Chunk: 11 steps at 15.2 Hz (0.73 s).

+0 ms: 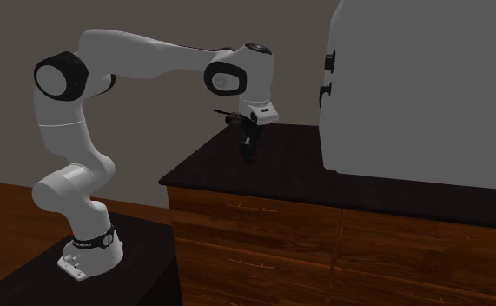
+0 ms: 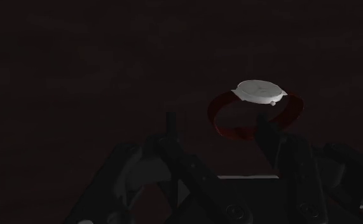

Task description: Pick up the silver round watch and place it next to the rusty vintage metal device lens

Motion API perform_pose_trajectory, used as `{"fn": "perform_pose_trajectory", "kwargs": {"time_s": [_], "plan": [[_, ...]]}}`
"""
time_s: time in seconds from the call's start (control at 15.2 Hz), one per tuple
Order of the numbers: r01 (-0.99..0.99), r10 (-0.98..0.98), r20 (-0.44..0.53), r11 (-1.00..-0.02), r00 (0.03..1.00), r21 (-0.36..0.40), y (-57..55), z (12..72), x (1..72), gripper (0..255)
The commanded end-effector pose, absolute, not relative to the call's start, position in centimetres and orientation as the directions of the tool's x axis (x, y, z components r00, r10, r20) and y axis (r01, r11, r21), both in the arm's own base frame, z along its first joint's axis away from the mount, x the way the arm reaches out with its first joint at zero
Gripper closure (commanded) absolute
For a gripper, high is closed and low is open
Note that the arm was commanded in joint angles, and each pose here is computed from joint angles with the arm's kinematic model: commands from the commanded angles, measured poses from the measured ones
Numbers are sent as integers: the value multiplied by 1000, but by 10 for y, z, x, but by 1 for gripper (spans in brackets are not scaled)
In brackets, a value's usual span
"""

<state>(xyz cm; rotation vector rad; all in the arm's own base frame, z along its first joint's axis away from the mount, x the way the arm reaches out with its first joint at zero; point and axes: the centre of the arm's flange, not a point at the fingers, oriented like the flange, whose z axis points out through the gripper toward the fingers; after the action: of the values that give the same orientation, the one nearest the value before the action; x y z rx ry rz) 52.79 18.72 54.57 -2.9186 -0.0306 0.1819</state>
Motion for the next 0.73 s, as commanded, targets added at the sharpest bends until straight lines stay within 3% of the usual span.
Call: {"fn": "perform_pose_trajectory", "kwargs": {"time_s": [0.0, 0.66], "plan": [[7, 34, -120, -976, 992, -216, 187, 546, 528, 255], [7, 34, -120, -976, 992, -216, 187, 556, 528, 255]]}}
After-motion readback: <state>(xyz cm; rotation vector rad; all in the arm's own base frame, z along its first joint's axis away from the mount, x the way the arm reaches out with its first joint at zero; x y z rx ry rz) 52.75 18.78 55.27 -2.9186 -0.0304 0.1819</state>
